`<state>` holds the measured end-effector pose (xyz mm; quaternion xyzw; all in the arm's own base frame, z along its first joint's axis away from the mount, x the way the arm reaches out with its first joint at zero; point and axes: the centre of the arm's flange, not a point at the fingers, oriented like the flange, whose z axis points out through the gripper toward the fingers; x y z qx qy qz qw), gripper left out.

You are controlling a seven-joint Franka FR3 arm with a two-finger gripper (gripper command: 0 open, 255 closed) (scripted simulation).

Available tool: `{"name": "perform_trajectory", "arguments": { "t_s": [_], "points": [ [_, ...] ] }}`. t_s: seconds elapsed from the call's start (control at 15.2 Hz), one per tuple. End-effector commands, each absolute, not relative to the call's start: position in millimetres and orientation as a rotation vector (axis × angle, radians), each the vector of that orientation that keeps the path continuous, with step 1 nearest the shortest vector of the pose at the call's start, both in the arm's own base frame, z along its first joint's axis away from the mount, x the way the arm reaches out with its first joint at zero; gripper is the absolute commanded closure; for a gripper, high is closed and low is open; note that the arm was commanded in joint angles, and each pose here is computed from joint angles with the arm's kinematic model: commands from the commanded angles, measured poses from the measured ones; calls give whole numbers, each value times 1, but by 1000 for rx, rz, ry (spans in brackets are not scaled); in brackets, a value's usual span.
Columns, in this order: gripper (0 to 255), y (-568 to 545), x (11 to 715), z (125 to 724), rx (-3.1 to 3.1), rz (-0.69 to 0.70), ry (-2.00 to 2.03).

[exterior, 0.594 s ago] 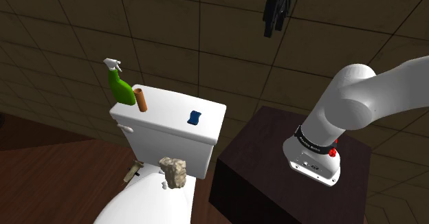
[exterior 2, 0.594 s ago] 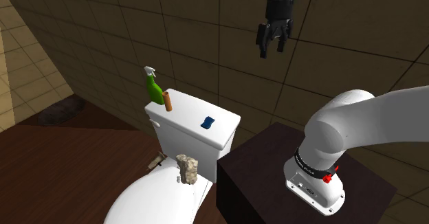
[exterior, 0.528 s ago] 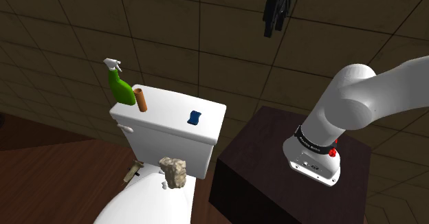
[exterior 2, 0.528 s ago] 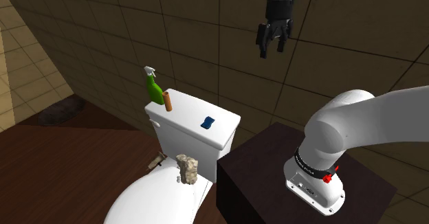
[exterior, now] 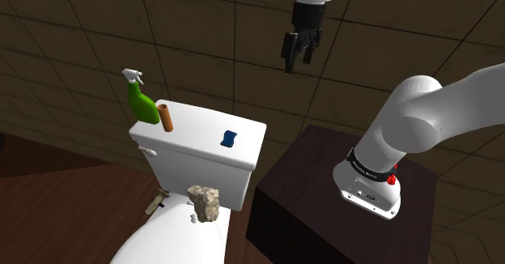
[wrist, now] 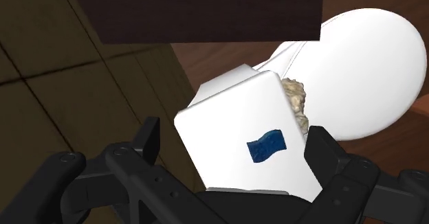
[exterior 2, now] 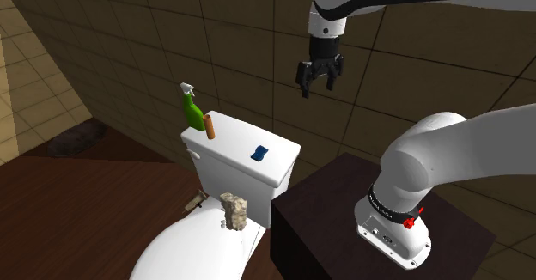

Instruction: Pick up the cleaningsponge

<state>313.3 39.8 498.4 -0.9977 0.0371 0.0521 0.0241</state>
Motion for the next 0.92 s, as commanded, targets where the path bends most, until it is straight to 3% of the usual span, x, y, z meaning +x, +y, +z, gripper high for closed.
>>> {"name": "perform_trajectory", "arguments": {
  "t_s": [0.0, 0.86],
  "points": [
    [0, 50, 322, 477, -3090, 140, 175],
    [0, 110, 387, 333, -3083, 38, 544]
  ]
}}
